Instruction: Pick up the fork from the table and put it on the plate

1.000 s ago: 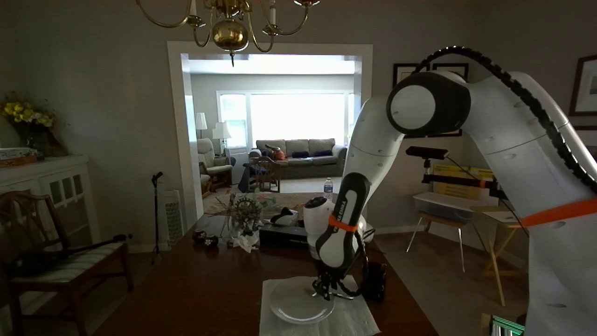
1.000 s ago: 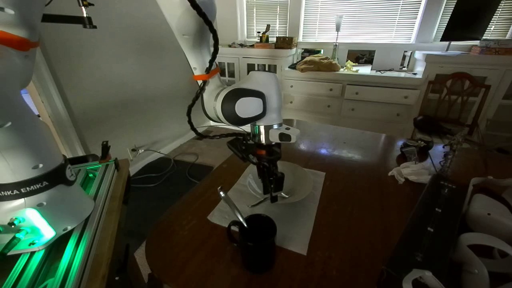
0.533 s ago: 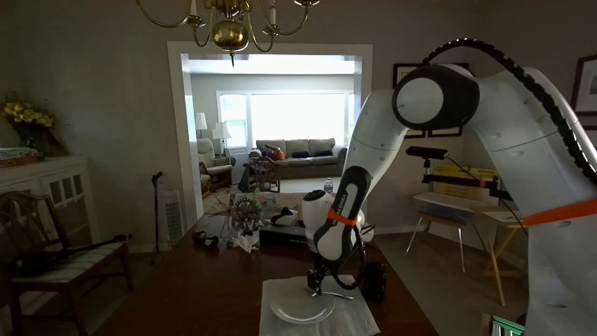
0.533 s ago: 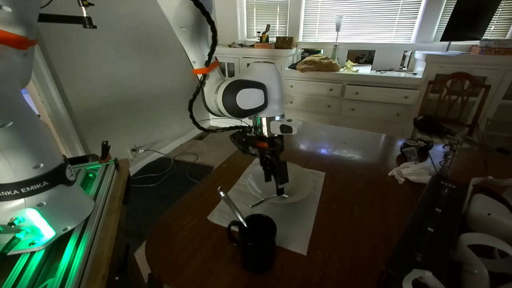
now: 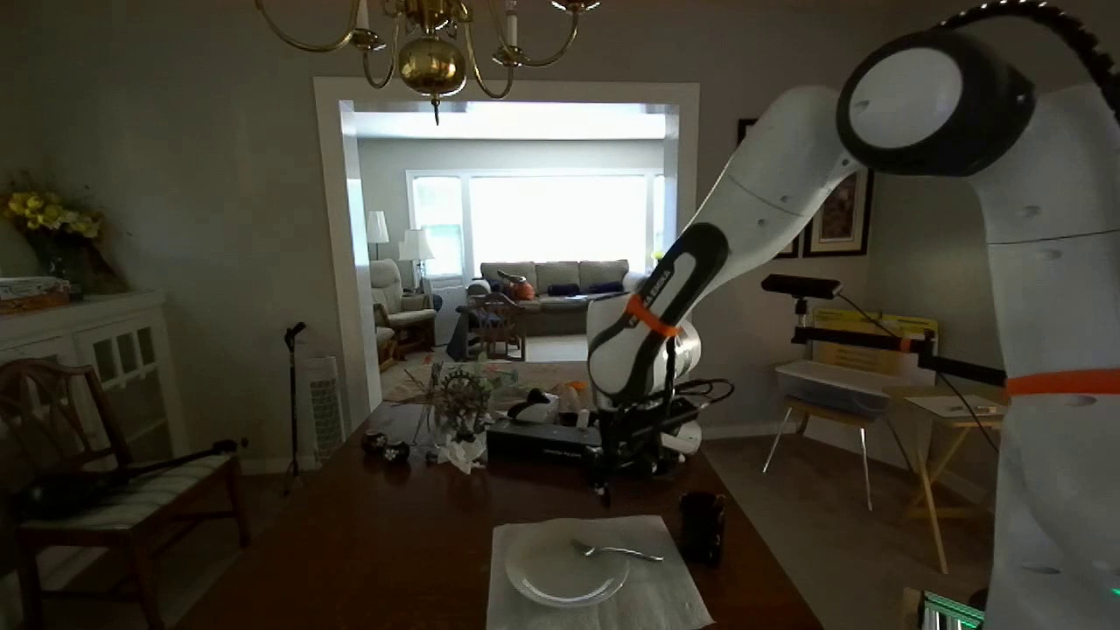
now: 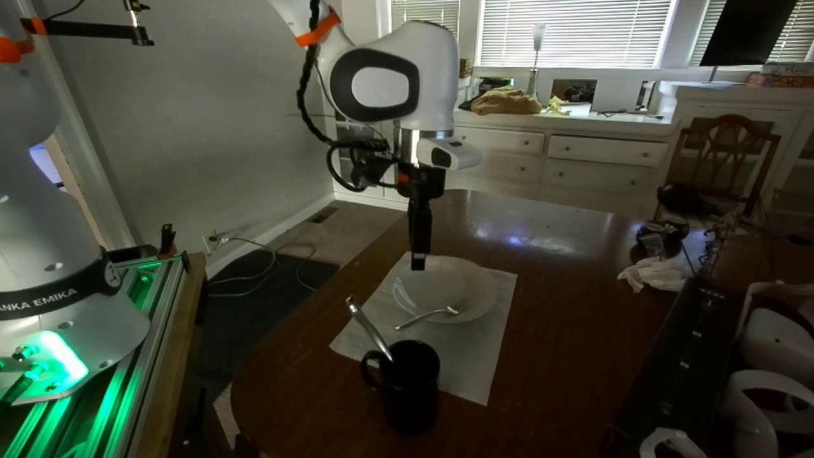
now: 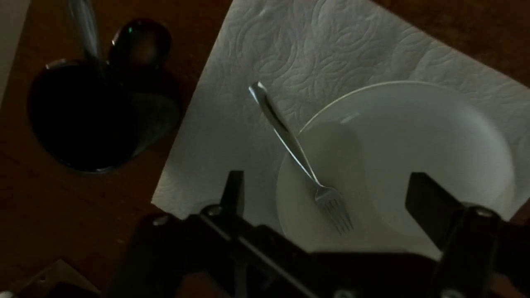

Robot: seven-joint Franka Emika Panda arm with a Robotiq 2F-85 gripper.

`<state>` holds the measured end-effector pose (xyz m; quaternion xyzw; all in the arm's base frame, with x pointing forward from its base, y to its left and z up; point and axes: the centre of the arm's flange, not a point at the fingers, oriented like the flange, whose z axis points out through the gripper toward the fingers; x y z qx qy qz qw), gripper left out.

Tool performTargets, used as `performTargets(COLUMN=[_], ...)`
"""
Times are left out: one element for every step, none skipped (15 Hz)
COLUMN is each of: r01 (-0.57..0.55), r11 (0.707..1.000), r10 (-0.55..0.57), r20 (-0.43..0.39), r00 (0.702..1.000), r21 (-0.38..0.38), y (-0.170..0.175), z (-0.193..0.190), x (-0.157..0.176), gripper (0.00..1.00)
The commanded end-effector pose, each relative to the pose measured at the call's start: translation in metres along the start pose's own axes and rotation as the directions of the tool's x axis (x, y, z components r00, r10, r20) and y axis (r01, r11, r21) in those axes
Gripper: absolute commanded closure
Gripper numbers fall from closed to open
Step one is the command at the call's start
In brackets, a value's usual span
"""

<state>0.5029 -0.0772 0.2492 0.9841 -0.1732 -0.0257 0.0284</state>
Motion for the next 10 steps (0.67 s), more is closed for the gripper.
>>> performTargets(r01=[-0.165,-0.214,-0.257,-0.176,-0.205,-0.221,-0.23,-0.232,-0.233,-0.233], r11=[0.983,0.971,0.959,0.981,0.974,0.97,0.968,0.967,0.967,0.967], r10=[0.158,0.205,0.243,0.169,0.196,0.212,0.22,0.222,0.222,0.222], r20=[0.082,0.096,0.121,0.082,0.093,0.095,0.096,0.098,0.102,0.105], r00=[0.984,0.974,0.963,0.982,0.976,0.973,0.971,0.97,0.97,0.969], r21=[0.086,0.102,0.118,0.082,0.094,0.101,0.106,0.107,0.107,0.106], y=[0.038,0.051,0.064,0.045,0.056,0.063,0.066,0.066,0.064,0.063], z=[-0.051,-0.057,-0.063,-0.05,-0.057,-0.061,-0.062,-0.061,-0.06,-0.059], x=[-0.027,-0.031,-0.037,-0.017,-0.021,-0.024,-0.026,-0.027,-0.028,-0.029], gripper=[0.0,0.0,0.0,0.0,0.0,0.0,0.0,0.0,0.0,0.0])
